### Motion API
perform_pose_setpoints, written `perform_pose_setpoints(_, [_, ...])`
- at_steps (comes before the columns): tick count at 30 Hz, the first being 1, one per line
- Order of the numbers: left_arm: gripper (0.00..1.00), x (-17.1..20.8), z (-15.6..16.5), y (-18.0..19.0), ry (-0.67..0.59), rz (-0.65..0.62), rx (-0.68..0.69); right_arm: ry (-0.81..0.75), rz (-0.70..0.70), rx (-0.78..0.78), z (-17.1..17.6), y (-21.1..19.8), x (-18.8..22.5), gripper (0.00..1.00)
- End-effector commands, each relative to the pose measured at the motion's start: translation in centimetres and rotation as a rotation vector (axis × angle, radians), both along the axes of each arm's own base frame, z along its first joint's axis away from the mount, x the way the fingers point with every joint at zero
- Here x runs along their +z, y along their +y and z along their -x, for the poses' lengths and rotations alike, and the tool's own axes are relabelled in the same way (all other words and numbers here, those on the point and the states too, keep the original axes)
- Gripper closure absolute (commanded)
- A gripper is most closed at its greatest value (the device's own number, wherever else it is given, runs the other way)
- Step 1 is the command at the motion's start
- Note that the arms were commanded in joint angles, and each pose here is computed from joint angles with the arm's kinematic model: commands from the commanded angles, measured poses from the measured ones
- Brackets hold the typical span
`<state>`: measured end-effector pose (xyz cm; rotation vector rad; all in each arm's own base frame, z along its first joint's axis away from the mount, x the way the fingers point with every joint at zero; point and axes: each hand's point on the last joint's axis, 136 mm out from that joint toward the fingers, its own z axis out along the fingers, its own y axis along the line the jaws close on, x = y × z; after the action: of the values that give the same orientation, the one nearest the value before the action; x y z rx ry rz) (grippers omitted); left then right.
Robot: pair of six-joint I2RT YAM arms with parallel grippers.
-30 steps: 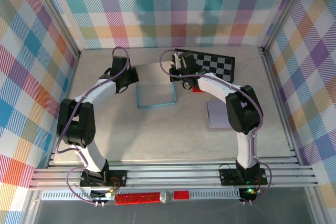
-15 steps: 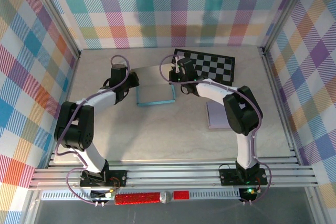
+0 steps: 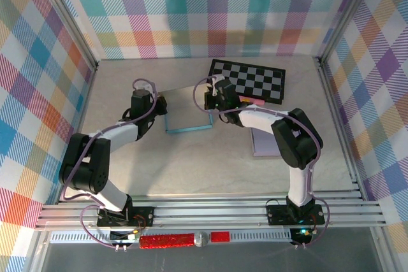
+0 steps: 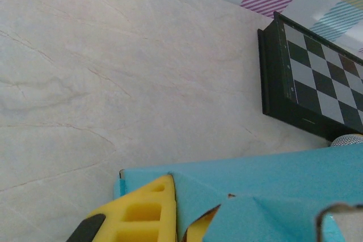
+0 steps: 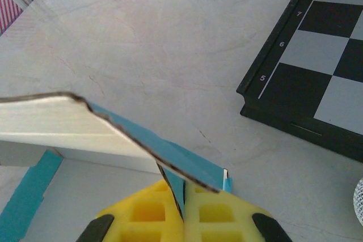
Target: Fold the paper box
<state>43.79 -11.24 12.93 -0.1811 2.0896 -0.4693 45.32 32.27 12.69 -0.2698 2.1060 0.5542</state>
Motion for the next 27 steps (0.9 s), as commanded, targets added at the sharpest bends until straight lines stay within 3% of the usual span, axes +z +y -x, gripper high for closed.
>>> perform_pose_setpoints(1, [0.92, 0.5, 1.4, -2.4, -0.024, 0.03, -0.084, 0.05, 0.04, 0.049, 2.3, 0.7, -2.9, 1.0])
perform_pose_setpoints(11, [0.92, -0.5, 2.3, -2.9, -0.047, -0.036, -0.08, -0.009, 0.093, 0.057, 2.8, -0.1, -4.4, 1.0])
perform_pose_setpoints(18, [0.93, -1.8, 2.5, -3.2, 0.003, -0.08, -0.07, 0.051, 0.134, 0.013, 3.4, -1.3, -3.4, 0.98])
perform_pose_setpoints(20, [0.93, -1.9, 2.7, -3.4, 0.007, -0.096, -0.072, 0.079, 0.113, 0.014, 4.0, -1.4, -2.7, 0.92])
perform_pose_setpoints(27, [0.97, -2.4, 3.3, -3.9, 0.029, -0.188, -0.083, 0.199, -0.011, -0.021, 6.5, -2.1, -0.1, 0.54])
